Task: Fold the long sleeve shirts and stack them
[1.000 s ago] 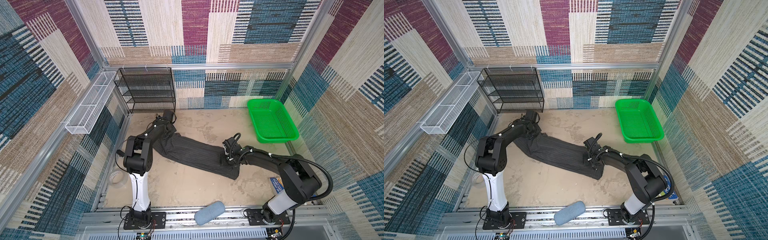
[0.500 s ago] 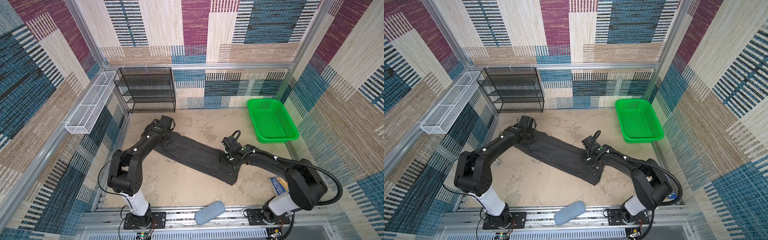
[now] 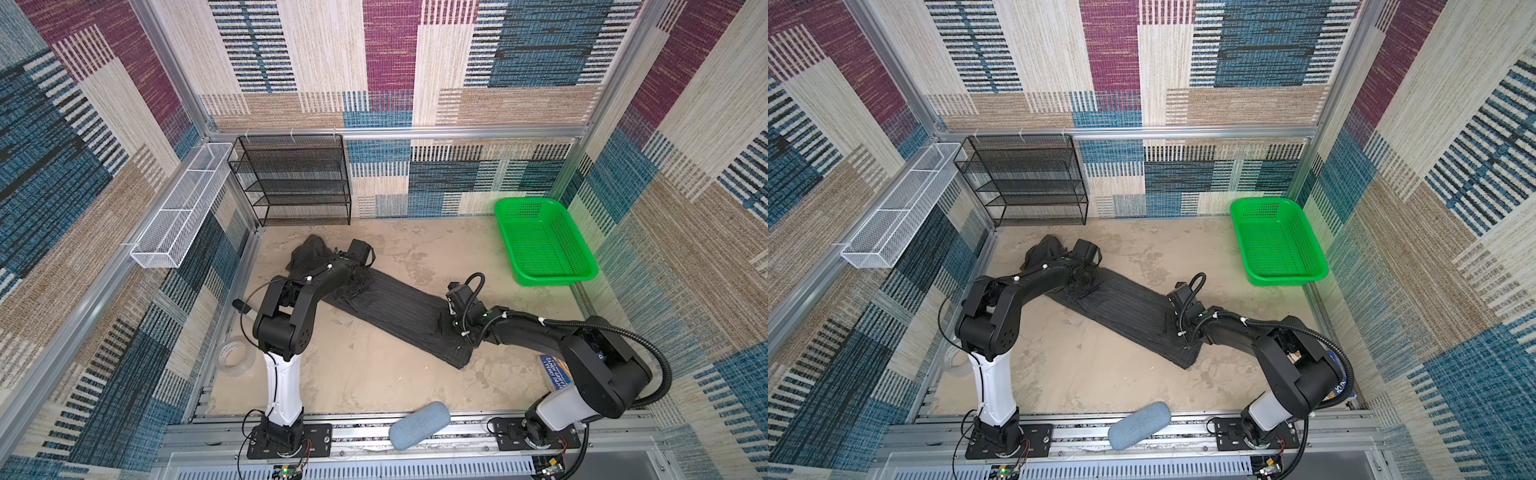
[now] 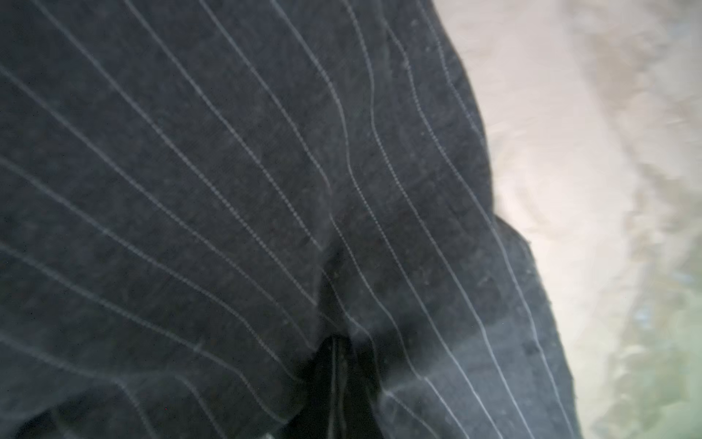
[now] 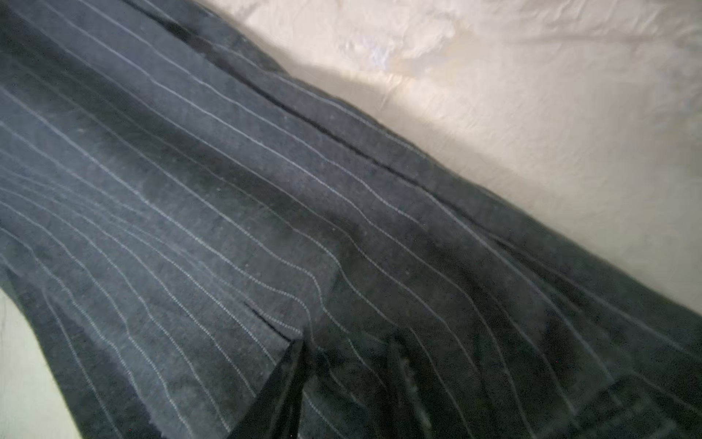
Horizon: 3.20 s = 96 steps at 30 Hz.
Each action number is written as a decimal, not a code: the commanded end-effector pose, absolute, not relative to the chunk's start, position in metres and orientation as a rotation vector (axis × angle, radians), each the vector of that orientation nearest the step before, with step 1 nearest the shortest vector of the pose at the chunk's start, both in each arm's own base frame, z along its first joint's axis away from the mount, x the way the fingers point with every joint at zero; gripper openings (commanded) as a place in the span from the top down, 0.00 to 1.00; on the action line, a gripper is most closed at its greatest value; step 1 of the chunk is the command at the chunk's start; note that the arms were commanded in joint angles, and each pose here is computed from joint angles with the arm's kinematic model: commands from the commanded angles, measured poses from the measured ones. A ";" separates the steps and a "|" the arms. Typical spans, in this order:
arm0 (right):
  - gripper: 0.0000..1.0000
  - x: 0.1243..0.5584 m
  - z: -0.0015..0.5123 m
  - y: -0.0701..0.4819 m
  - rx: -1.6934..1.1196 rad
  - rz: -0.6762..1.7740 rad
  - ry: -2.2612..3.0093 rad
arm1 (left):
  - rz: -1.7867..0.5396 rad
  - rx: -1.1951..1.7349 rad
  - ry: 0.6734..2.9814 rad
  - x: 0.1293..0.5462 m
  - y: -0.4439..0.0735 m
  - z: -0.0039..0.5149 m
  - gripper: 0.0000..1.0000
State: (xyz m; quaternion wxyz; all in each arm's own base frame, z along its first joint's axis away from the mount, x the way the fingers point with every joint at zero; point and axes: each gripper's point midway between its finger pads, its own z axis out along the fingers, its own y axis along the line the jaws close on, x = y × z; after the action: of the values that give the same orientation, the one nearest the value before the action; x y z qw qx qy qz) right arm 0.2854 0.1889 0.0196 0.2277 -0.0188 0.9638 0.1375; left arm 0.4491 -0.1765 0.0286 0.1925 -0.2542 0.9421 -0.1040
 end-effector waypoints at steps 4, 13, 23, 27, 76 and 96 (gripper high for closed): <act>0.61 0.223 -0.008 0.174 0.095 0.379 2.865 | -0.378 -0.509 2.701 0.466 -0.239 0.028 0.98; 0.61 0.189 0.000 0.178 0.173 0.422 2.887 | -0.454 -0.249 2.673 0.483 -0.315 0.048 0.98; 0.61 0.164 0.001 0.195 0.133 0.442 2.929 | -0.432 0.058 2.585 0.530 -0.345 0.065 0.95; 0.61 0.163 0.000 0.210 0.085 0.447 2.937 | -0.420 0.111 2.561 0.544 -0.342 0.069 0.92; 0.65 0.254 0.050 0.309 -0.292 0.625 2.636 | -0.500 -0.214 2.607 0.532 -0.240 0.064 0.83; 0.22 0.206 0.091 0.209 -0.068 0.900 2.656 | -0.837 -0.380 2.703 0.239 -0.199 0.104 0.28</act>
State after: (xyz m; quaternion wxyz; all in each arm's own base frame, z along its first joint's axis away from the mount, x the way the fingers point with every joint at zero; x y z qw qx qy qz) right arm 0.2226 0.2031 0.0929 0.2015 -0.0279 0.9397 0.2748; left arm 0.2577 -0.1969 0.1051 0.1503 -0.1069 0.9459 -0.2668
